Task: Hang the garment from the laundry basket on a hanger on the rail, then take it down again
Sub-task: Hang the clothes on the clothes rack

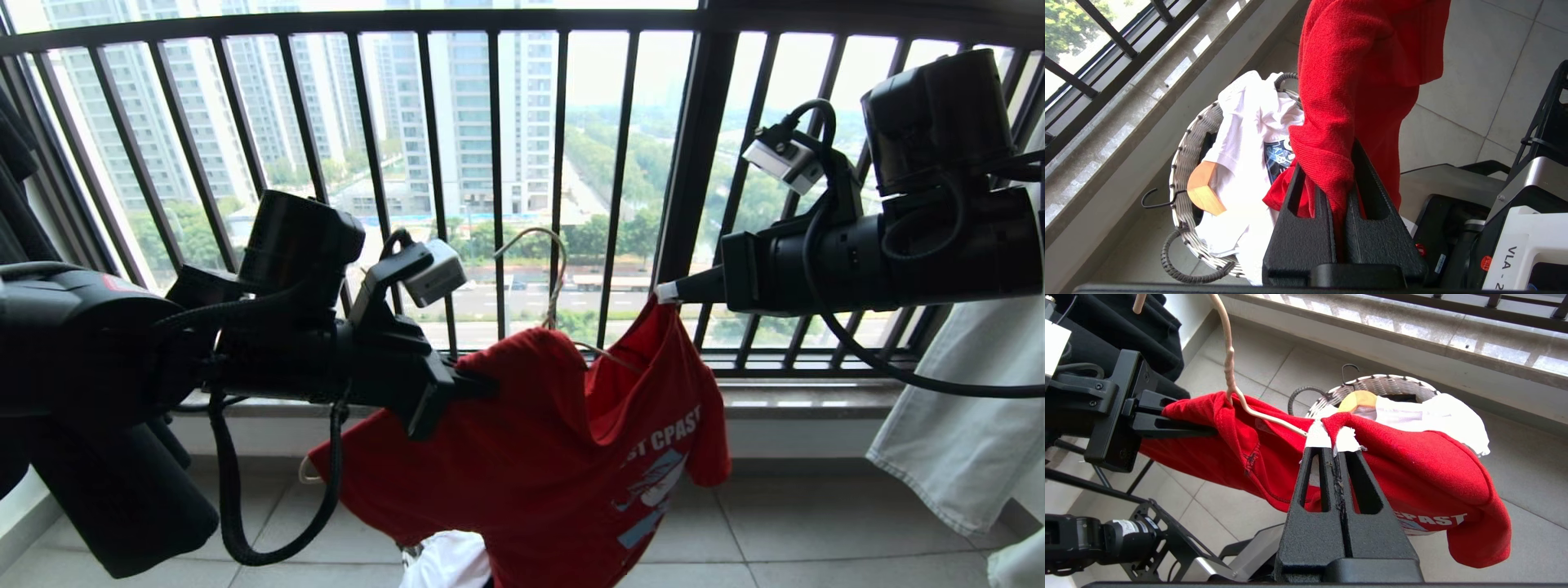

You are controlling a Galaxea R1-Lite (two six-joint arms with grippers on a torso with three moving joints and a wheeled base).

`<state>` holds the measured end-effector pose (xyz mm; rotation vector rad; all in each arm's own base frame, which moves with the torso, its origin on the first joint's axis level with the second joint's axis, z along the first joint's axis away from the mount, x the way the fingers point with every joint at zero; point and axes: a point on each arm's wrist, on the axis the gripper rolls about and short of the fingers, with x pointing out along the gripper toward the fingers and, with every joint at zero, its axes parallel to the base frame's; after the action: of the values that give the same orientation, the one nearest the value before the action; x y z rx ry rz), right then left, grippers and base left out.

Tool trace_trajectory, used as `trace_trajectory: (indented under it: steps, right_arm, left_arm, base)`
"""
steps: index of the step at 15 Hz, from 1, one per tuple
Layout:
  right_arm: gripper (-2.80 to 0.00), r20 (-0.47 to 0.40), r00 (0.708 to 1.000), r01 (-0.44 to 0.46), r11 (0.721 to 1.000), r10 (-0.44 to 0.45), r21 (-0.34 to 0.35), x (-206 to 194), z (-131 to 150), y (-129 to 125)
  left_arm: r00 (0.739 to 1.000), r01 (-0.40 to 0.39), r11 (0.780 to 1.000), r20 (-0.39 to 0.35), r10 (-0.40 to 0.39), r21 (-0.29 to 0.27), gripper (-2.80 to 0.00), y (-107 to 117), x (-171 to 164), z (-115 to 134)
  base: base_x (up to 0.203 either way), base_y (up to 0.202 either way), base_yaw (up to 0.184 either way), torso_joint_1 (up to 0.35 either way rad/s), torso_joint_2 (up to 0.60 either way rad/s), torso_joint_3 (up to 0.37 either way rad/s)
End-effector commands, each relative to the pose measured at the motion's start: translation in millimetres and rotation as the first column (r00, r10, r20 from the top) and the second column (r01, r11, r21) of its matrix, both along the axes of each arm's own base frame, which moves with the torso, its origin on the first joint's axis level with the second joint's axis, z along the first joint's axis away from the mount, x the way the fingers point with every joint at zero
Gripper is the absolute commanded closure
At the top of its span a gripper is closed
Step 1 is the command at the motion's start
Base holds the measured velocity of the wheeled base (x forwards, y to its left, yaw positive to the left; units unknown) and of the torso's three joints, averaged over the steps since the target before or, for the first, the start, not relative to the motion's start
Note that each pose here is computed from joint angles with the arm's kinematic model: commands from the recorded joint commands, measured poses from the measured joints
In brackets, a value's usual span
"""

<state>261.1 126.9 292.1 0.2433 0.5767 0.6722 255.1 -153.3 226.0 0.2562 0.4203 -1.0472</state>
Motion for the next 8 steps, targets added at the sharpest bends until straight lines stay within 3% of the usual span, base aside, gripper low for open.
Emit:
trace_trajectory:
  steps: [1, 5, 8]
  right_arm:
    - [0.00, -0.004, 1.000, -0.013, 1.000, 0.013, 0.009, -4.1, 1.4, 3.0]
    - [0.00, -0.023, 0.999, -0.037, 0.999, 0.038, 0.034, -10.7, 2.2, 12.0]
    - [0.00, -0.011, 1.000, -0.006, 1.000, 0.007, 0.030, -8.7, 3.9, 9.9]
  left_arm:
    - [1.000, 0.007, 1.000, 0.001, -0.007, 0.000, 0.00, -3.5, 2.9, -3.9]
    - [1.000, -0.006, 1.000, 0.019, 0.006, -0.012, 0.00, -6.6, 8.9, -9.7]
    - [0.991, -0.103, 0.995, 0.089, 0.103, 0.003, 0.00, -4.5, 9.8, -3.1]
  base:
    - [0.000, 0.000, 0.000, 0.000, 0.00, 0.000]
    - [0.000, 0.000, 0.000, 0.000, 0.00, 0.000]
    - [0.000, 0.000, 0.000, 0.000, 0.00, 0.000]
